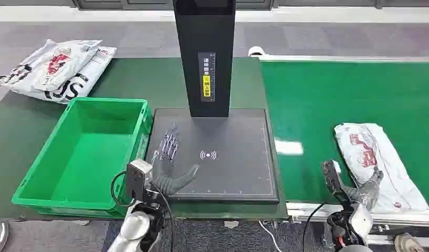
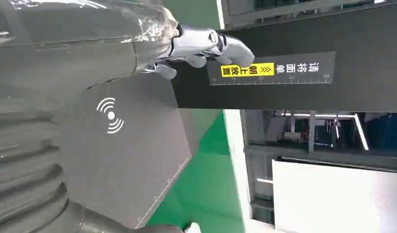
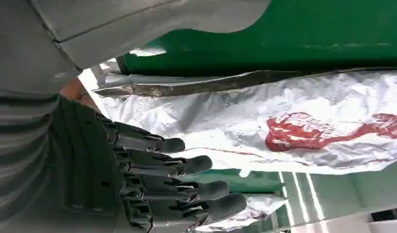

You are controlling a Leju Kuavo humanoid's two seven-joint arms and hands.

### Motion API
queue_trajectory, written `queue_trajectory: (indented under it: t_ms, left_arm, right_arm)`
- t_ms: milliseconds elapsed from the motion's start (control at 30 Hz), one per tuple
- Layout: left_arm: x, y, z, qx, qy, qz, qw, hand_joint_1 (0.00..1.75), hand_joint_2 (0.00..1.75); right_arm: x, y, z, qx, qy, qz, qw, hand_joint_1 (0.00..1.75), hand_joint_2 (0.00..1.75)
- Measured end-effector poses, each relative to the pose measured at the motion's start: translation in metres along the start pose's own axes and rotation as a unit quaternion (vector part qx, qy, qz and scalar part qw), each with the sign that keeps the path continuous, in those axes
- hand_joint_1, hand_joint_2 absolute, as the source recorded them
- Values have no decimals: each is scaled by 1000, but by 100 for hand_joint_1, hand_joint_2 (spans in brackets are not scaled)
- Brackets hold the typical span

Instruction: Moved the parcel from conveyor to table for the left to box.

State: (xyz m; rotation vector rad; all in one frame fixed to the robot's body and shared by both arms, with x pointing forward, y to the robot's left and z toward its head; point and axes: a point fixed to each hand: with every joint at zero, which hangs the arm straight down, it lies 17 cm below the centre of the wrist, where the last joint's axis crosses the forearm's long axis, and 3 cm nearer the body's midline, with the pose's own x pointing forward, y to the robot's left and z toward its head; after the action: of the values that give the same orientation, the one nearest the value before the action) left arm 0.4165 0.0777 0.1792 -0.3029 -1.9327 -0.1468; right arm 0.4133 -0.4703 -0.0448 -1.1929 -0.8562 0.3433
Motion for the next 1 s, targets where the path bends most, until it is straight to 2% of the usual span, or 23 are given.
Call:
queue_trajectory:
  t_ms: [1000]
  left_arm:
    - [0,6,4,6,4,-6,1000,0,175]
  right_arm:
    - [8,9,3,16,-1,32,999,0,175]
